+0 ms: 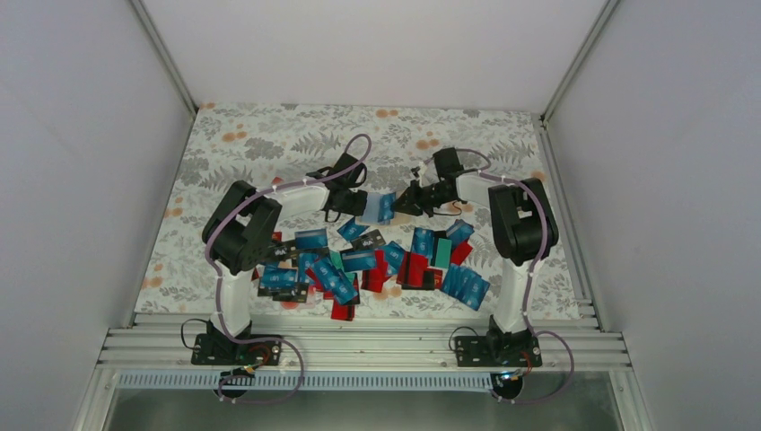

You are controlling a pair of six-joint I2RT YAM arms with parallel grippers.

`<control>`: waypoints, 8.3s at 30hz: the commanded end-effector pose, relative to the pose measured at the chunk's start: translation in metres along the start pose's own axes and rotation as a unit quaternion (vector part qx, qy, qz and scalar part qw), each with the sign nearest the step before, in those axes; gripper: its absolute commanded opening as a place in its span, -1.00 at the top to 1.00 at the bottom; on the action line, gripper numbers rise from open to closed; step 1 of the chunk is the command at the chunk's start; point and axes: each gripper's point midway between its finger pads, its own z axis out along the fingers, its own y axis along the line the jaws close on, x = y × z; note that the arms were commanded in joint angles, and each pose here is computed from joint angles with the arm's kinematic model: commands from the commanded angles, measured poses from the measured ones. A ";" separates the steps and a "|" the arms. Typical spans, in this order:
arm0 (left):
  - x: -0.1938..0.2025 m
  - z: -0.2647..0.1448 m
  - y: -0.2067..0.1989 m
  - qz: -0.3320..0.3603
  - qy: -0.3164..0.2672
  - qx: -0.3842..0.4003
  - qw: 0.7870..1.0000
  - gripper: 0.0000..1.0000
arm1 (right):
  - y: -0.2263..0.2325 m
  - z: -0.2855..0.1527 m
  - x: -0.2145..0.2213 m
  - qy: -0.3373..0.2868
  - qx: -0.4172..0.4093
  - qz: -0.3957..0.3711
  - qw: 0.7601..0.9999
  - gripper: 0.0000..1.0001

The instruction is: Put the credit cards into the card holder

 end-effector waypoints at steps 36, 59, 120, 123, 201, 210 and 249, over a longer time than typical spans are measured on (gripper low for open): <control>0.015 0.006 0.003 -0.005 0.014 0.004 1.000 0.58 | 0.000 0.030 0.000 0.014 -0.022 -0.002 1.000 0.91; 0.017 0.006 0.008 -0.008 0.015 -0.006 1.000 0.58 | 0.000 -0.009 -0.009 -0.050 0.044 -0.015 0.998 0.91; 0.024 0.004 0.010 -0.011 0.023 -0.011 1.000 0.60 | -0.006 0.002 -0.015 -0.072 0.001 0.035 0.997 0.91; 0.024 0.004 0.010 -0.011 0.023 -0.010 1.000 0.60 | -0.006 0.005 -0.015 -0.065 -0.006 0.036 0.997 0.91; 0.027 0.006 0.010 -0.010 0.029 -0.009 0.999 0.69 | -0.005 0.014 -0.014 -0.057 -0.011 0.001 0.998 0.91; 0.028 0.007 0.009 -0.011 0.030 -0.007 0.999 0.69 | 0.004 0.020 -0.007 -0.041 -0.032 0.001 0.999 0.91; 0.028 0.004 0.012 -0.006 0.031 -0.014 0.999 0.70 | 0.001 0.040 0.017 0.034 -0.038 -0.035 0.998 0.91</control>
